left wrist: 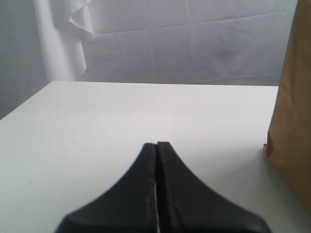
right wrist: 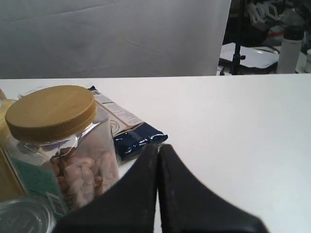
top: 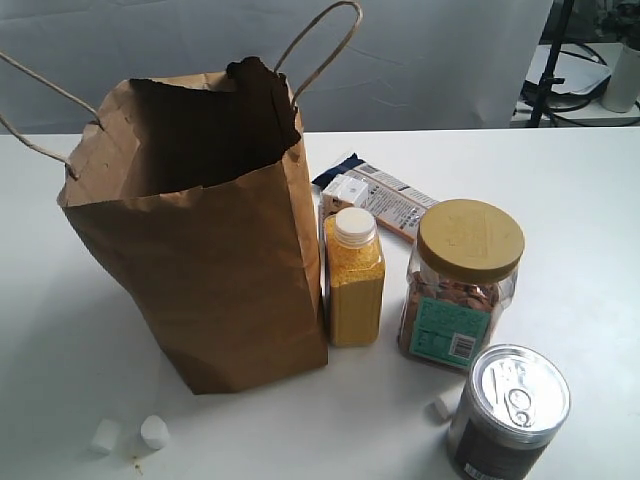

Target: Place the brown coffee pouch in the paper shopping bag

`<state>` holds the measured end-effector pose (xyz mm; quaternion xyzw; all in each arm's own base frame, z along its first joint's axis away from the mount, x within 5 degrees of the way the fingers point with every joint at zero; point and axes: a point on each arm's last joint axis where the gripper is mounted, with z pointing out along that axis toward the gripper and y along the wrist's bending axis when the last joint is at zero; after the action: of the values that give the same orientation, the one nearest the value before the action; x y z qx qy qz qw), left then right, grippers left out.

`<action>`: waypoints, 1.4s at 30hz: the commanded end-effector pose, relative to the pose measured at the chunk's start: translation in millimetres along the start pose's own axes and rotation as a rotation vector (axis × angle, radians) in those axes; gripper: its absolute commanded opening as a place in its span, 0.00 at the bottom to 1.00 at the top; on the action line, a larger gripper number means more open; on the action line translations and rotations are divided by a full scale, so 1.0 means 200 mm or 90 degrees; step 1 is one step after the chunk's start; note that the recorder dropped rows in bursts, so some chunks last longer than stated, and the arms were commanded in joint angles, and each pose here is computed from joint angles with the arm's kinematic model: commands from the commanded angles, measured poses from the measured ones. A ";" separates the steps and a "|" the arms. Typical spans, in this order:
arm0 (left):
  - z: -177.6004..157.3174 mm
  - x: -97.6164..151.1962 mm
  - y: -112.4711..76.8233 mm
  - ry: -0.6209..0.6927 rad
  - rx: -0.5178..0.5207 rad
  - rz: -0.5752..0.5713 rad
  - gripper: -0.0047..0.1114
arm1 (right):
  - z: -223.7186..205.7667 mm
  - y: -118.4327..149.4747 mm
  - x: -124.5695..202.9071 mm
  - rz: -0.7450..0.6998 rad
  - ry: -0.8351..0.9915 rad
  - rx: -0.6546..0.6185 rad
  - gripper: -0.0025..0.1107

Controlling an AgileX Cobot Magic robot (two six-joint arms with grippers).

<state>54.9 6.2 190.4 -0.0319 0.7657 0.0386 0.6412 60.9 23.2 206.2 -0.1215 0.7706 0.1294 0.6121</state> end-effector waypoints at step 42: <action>0.00 0.00 0.00 -0.002 -0.003 0.000 0.04 | -0.04 0.00 0.05 -0.002 -0.092 -0.005 0.02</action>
<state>54.9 6.2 190.4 -0.0319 0.7657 0.0386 0.6412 52.5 20.8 198.3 -0.1188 0.7281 0.1420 0.6600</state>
